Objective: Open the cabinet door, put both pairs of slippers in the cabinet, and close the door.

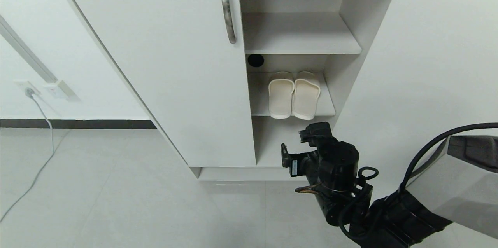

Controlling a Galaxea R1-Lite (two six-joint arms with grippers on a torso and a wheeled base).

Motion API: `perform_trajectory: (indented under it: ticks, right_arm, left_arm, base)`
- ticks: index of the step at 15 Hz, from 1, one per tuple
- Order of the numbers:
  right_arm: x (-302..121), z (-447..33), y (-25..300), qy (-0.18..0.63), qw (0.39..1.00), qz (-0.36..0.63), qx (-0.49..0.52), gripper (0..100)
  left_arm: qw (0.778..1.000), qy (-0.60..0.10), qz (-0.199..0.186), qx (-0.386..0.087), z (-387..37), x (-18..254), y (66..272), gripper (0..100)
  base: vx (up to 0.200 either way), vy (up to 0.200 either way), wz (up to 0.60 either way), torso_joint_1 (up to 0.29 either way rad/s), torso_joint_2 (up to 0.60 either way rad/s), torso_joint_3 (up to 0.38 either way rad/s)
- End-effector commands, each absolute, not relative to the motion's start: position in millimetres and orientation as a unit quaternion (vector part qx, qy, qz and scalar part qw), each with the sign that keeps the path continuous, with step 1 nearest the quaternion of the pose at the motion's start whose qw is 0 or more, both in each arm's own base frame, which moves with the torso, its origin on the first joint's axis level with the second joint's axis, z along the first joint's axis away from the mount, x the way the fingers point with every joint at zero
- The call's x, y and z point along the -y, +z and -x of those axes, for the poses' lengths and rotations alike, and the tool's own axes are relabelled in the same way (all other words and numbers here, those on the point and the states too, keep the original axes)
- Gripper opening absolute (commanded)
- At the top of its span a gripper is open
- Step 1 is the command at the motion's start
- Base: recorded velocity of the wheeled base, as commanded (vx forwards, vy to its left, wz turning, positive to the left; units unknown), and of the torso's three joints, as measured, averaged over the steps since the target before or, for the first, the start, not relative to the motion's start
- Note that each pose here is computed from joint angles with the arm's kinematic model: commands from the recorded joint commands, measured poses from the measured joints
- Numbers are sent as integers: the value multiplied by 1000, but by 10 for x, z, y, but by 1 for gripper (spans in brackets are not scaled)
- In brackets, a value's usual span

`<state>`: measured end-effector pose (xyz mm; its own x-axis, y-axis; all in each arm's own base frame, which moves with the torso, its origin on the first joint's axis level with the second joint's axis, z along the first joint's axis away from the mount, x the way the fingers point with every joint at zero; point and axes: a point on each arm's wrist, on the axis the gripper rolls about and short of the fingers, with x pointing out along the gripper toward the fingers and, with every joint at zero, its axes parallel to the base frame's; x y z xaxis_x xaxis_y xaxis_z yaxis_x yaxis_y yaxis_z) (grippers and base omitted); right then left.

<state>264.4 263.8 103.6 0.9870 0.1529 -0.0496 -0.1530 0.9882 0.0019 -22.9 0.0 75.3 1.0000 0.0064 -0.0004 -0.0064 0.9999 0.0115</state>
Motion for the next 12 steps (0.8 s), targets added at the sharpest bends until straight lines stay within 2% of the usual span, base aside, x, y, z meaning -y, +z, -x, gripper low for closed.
perform_trajectory:
  ticks: [1, 12]
  right_arm:
    - [-2636, -2647, 1030, 75, 997, 1, -25, 100]
    - [-2631, -2643, 1029, 75, 997, 5, -26, 100]
  left_arm:
    - [1000, 3, -6, -1, 228, 0, 753, 0]
    - [1000, 2, -6, -1, 228, 0, 753, 0]
  base:
    - [0, 0, 0, 0, 0, 0]
    - [0, 0, 0, 0, 0, 0]
